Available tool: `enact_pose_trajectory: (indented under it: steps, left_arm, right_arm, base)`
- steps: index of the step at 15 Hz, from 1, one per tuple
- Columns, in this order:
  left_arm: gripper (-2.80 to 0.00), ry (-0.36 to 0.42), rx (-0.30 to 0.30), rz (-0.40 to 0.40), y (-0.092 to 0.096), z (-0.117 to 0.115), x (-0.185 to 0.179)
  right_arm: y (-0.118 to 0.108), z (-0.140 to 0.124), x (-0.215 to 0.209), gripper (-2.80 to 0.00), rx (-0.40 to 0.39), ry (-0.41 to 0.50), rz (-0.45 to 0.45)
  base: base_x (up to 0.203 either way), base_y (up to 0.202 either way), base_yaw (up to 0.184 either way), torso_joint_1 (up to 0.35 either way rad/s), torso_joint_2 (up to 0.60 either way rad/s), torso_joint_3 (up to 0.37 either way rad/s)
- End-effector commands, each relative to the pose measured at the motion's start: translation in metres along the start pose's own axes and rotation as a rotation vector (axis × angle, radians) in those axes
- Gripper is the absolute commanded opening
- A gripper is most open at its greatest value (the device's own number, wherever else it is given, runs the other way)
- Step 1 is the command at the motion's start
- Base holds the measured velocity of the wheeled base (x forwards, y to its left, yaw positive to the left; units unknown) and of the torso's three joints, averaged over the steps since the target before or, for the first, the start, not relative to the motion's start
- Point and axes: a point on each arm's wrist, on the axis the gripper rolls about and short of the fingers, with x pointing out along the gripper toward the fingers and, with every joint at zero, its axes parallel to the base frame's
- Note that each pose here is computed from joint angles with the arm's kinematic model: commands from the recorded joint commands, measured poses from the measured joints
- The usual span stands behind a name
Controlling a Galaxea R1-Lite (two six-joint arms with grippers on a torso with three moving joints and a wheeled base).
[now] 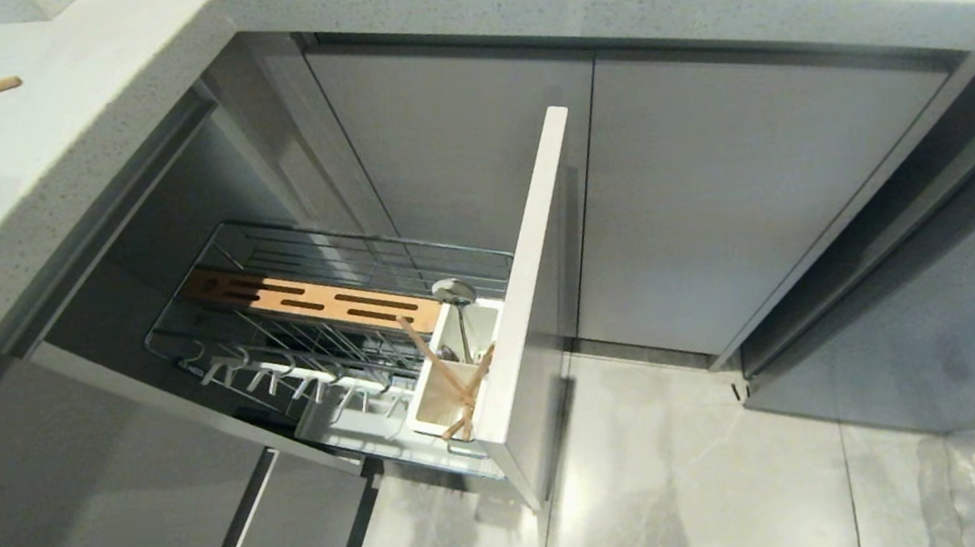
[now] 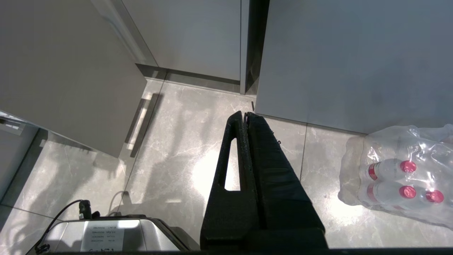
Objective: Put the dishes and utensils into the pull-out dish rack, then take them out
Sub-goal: Take the chopsticks out of the cupboard
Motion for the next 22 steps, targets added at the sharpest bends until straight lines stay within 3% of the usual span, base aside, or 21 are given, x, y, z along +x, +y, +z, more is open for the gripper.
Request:
enact_pose_trajectory:
  steps: [1,5,9,11,15,16,19,21,22]
  left_arm:
    - [0.0,-0.007,0.006,0.01,0.003,0.001,-0.001]
    - [0.0,-0.041,-0.047,0.033,0.012,0.009,-0.003]
    - [0.0,-0.122,-0.308,0.054,0.035,0.028,-0.004]
    - [0.0,-0.143,-0.534,0.019,0.046,0.036,-0.007]
    - [0.0,-0.189,-1.089,-0.039,0.066,0.049,-0.015]
    - [-2.8,-0.193,-1.234,-0.058,0.068,0.051,-0.016]
    - [-2.8,-0.101,-1.508,-0.176,0.058,0.053,-0.012]
    - [-2.8,-0.025,-1.64,-0.311,0.046,0.059,-0.01]
    - [-2.8,0.051,-1.694,-0.401,0.035,0.062,-0.008]
  right_arm:
    - [0.0,0.0,0.0,-2.8,0.0,0.002,0.0]
    - [0.0,0.0,0.0,-2.8,0.0,0.002,0.0]
    - [0.0,0.0,0.0,-2.8,0.0,0.002,0.0]
    - [0.0,0.0,0.0,-2.8,0.0,0.002,0.0]
    - [0.0,0.0,0.0,-2.8,0.0,0.002,0.0]
    - [0.0,0.0,0.0,-2.8,0.0,0.002,0.0]
    - [0.0,0.0,0.0,-2.8,0.0,0.002,0.0]
    - [0.0,0.0,0.0,-2.8,0.0,0.002,0.0]
    - [0.0,0.0,0.0,-2.8,0.0,0.002,0.0]
  base:
    - [0.0,0.0,0.0,0.0,0.0,0.0]
    - [0.0,0.0,0.0,0.0,0.0,0.0]
    - [0.0,0.0,0.0,0.0,0.0,0.0]
    - [0.0,0.0,0.0,0.0,0.0,0.0]
    - [0.0,0.0,0.0,0.0,0.0,0.0]
    - [0.0,0.0,0.0,0.0,0.0,0.0]
    - [0.0,0.0,0.0,0.0,0.0,0.0]
    - [0.0,0.0,0.0,0.0,0.0,0.0]
    - [0.0,0.0,0.0,0.0,0.0,0.0]
